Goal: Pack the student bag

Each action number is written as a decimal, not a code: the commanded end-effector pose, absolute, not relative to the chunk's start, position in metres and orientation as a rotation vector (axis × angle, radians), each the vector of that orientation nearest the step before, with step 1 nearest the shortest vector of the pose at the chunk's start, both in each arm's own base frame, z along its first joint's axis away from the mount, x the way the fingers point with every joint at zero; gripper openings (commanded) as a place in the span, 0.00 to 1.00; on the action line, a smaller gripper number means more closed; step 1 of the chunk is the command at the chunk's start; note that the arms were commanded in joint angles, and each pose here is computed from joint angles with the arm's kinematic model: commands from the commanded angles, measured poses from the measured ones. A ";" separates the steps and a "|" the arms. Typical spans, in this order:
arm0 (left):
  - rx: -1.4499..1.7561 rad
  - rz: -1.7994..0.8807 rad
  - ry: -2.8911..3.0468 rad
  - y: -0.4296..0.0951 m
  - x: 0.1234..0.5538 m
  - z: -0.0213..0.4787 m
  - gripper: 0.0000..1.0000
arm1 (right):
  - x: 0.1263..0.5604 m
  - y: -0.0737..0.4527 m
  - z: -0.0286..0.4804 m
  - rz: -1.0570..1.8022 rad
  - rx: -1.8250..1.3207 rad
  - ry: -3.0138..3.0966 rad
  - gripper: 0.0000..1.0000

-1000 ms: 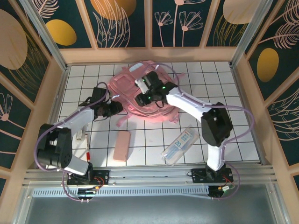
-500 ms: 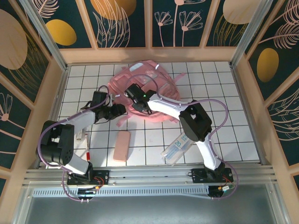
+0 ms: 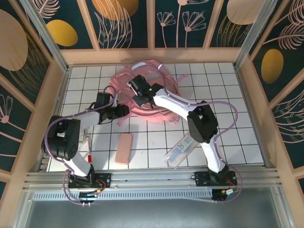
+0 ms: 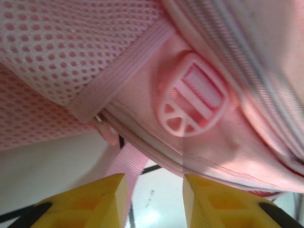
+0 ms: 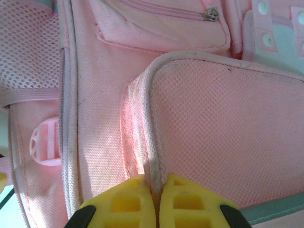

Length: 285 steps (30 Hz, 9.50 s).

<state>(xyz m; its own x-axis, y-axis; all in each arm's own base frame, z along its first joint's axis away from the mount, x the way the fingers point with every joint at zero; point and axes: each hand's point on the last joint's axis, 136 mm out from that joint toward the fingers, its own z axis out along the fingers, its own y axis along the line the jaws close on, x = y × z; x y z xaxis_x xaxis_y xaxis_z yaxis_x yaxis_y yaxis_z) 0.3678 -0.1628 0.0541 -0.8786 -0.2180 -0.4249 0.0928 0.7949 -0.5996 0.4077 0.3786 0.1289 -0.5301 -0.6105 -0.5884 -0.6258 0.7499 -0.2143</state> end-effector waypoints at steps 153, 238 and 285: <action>1.565 -0.278 1.473 -0.276 0.340 0.096 0.65 | 0.288 0.334 0.134 0.723 -0.503 2.312 0.00; 1.842 -0.437 1.451 -0.261 0.273 0.066 0.64 | 0.243 0.287 0.082 0.403 -0.203 2.654 0.41; 1.783 -0.488 1.526 -0.294 0.296 0.091 0.00 | 0.274 0.233 0.108 -0.082 0.152 2.457 0.22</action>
